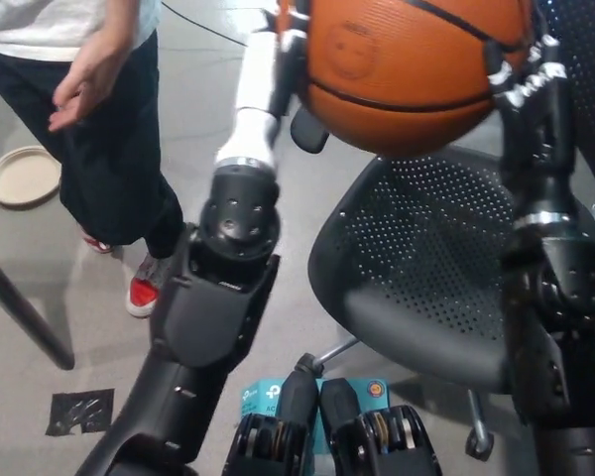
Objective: The robot grabs the basketball from a person using both hands and then drops it on the black chair in the front
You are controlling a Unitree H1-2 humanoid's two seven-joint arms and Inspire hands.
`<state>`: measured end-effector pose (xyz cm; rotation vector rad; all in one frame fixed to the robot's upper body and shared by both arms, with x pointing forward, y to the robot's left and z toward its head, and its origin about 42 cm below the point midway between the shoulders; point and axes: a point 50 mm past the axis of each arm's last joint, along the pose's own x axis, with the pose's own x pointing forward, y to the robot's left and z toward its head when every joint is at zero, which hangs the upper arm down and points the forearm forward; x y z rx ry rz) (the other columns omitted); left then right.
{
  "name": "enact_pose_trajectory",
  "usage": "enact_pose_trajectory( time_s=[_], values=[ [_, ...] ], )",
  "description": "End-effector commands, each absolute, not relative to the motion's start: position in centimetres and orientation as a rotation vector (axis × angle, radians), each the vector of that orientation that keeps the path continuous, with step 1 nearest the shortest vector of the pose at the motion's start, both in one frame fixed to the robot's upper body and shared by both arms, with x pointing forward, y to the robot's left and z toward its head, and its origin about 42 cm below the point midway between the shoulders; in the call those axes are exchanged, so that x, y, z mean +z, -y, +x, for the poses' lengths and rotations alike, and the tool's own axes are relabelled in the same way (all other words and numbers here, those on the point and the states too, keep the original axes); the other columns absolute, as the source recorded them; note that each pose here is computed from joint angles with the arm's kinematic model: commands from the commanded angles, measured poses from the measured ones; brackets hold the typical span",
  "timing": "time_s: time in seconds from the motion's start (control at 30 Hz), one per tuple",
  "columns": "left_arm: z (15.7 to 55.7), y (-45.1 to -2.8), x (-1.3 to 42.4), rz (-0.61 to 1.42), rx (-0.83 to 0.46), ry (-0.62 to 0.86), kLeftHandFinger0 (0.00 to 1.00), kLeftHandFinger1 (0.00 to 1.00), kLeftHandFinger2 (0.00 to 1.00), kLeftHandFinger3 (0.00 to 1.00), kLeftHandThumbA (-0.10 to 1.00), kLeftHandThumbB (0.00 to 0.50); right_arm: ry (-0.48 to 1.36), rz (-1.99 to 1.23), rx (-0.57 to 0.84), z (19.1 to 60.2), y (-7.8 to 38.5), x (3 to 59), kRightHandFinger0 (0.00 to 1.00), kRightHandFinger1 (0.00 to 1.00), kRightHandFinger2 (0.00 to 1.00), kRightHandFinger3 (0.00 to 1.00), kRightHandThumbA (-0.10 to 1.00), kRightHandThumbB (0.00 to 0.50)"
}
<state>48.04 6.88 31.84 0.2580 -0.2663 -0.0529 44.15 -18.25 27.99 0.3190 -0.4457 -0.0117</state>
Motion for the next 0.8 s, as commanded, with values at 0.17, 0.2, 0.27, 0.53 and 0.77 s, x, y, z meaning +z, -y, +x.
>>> enact_pose_trajectory(
  time_s=[0.17,0.2,0.27,0.53,0.77],
  values=[
    [47.4,5.8,33.0,0.3,-0.405,0.318,1.0,1.0,1.0,1.0,1.0,0.154,0.407,0.451,0.147,44.8,16.8,28.4,1.0,1.0,1.0,1.0,1.0,0.223],
    [47.6,6.0,32.8,0.305,-0.407,0.312,1.0,1.0,1.0,1.0,1.0,0.148,0.409,0.467,0.151,44.9,16.9,28.2,1.0,1.0,1.0,1.0,1.0,0.212],
    [47.8,6.8,32.1,0.316,-0.431,0.276,1.0,1.0,1.0,1.0,1.0,0.158,0.395,0.465,0.143,45.2,17.6,27.2,1.0,1.0,1.0,1.0,1.0,0.215],
    [49.0,7.4,28.7,0.397,-0.488,0.139,1.0,1.0,1.0,1.0,1.0,0.173,0.282,0.485,0.16,46.4,19.5,22.5,1.0,1.0,1.0,1.0,1.0,0.268],
    [49.1,7.3,25.0,0.373,-0.501,0.047,1.0,1.0,1.0,1.0,1.0,0.2,0.204,0.483,0.131,46.6,19.4,19.2,1.0,1.0,1.0,1.0,1.0,0.242]
  ],
)
